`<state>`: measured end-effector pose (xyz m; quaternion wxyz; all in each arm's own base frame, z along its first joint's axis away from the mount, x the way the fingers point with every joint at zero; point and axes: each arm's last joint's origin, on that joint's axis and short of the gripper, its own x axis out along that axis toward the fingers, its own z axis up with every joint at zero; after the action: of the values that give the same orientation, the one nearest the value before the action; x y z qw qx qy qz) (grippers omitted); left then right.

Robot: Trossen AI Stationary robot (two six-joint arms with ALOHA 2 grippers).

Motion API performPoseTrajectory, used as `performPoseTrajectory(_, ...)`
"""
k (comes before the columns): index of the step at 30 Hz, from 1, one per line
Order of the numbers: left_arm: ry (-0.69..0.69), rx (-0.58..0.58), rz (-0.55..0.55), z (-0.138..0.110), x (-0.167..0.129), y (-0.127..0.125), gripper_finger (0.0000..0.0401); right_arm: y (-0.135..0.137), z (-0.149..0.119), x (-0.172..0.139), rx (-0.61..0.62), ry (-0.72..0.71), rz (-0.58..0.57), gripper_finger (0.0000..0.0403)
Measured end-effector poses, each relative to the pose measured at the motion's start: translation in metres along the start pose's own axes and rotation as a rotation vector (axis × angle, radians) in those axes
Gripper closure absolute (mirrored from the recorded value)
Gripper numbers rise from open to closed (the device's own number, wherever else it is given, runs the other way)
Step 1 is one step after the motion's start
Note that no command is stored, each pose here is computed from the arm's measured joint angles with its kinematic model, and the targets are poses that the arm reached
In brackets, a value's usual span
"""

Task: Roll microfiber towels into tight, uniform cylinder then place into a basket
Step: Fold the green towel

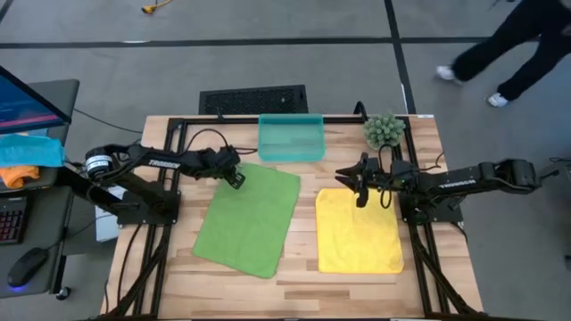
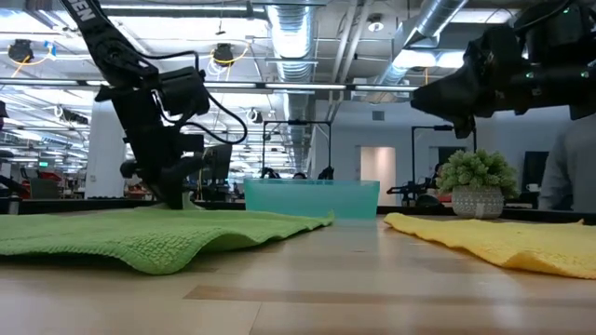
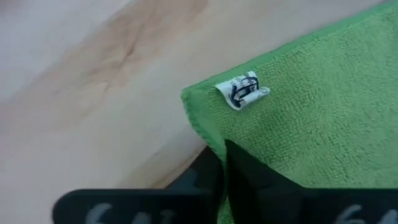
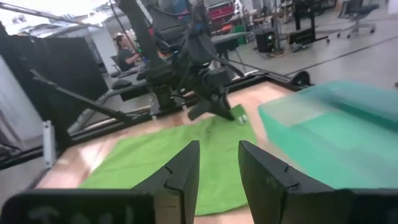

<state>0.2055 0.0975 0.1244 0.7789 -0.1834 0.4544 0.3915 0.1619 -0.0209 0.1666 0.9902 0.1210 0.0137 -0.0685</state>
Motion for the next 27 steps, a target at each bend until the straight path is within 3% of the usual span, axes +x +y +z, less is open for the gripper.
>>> performPoseTrajectory(7, -0.045, 0.045, 0.013, -0.001, -0.007, -0.007, 0.0399, 0.019, 0.017, 0.01, -0.027, -0.012, 0.085, 0.0269)
performPoseTrajectory(14, -0.137, 0.041, -0.019, 0.002, -0.031, -0.011, 0.04, 0.038, 0.032, 0.025, -0.101, 0.061, 0.075, 0.0269)
performPoseTrajectory(27, -0.26, 0.147, -0.137, -0.014, -0.079, -0.032, 0.0401, 0.041, 0.031, 0.032, -0.114, 0.128, 0.068, 0.0269)
